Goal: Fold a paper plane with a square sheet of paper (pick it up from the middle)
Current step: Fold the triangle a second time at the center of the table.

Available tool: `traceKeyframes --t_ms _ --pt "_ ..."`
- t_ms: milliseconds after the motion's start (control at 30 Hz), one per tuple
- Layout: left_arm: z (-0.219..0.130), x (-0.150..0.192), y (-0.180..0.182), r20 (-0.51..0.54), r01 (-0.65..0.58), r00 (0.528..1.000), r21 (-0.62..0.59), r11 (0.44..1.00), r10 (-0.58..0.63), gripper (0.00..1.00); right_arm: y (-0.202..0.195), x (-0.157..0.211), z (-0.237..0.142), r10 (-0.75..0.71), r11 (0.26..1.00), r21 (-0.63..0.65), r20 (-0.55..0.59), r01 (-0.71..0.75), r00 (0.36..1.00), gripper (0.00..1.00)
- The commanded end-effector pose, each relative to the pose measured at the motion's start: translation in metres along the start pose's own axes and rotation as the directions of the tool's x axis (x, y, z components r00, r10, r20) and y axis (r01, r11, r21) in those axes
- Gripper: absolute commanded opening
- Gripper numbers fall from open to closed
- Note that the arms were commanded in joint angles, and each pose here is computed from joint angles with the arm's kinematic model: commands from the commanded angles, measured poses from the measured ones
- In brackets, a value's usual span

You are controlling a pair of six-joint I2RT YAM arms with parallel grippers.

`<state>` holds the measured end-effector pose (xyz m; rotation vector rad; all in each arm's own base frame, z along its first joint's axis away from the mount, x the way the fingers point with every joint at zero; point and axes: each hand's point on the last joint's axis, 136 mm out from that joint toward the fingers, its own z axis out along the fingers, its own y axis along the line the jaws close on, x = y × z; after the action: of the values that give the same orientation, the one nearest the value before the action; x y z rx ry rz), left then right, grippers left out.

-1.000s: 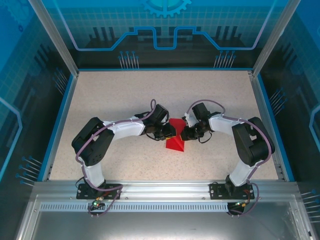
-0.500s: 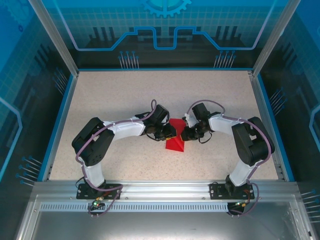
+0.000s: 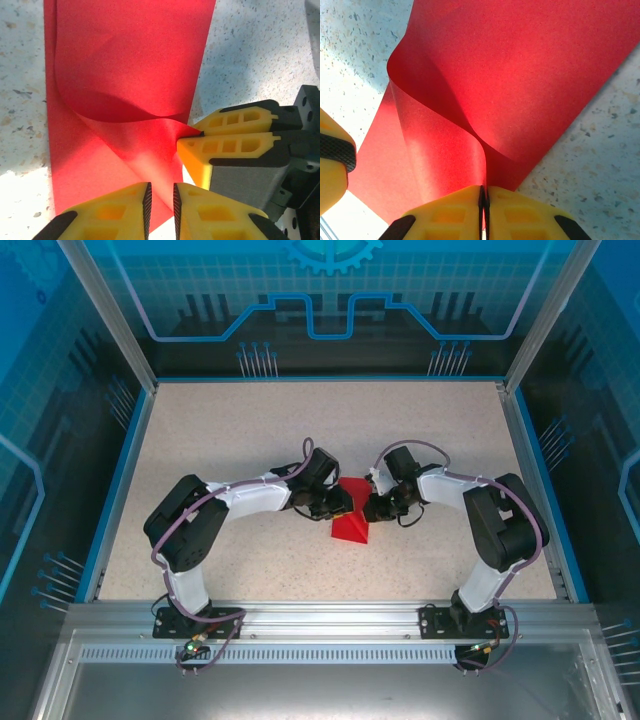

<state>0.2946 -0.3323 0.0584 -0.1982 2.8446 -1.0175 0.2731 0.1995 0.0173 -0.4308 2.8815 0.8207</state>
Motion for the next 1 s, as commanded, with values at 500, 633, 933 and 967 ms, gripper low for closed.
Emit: traceKeyframes --t_ms 500,633,933,967 --pt "0.015 -0.005 -0.012 -0.007 0.036 0.999 0.036 0.999 -0.036 0.11 -0.007 0.002 0.003 0.03 1.0 0.001 -0.03 -0.03 0.999 0.12" --pt "0.017 -0.002 -0.009 -0.013 0.053 0.999 0.05 0.997 -0.053 0.0 -0.007 0.002 0.002 0.029 1.0 0.001 -0.029 -0.029 0.999 0.12" --pt "0.019 0.002 -0.009 -0.017 0.06 0.998 0.065 0.996 -0.059 0.0 -0.007 0.002 0.003 0.03 1.0 0.004 -0.03 -0.03 0.999 0.12" --pt "0.019 0.003 -0.01 -0.019 0.06 0.998 0.067 0.996 -0.059 0.0 -0.007 0.002 0.002 0.029 1.0 0.004 -0.029 -0.029 0.999 0.12"
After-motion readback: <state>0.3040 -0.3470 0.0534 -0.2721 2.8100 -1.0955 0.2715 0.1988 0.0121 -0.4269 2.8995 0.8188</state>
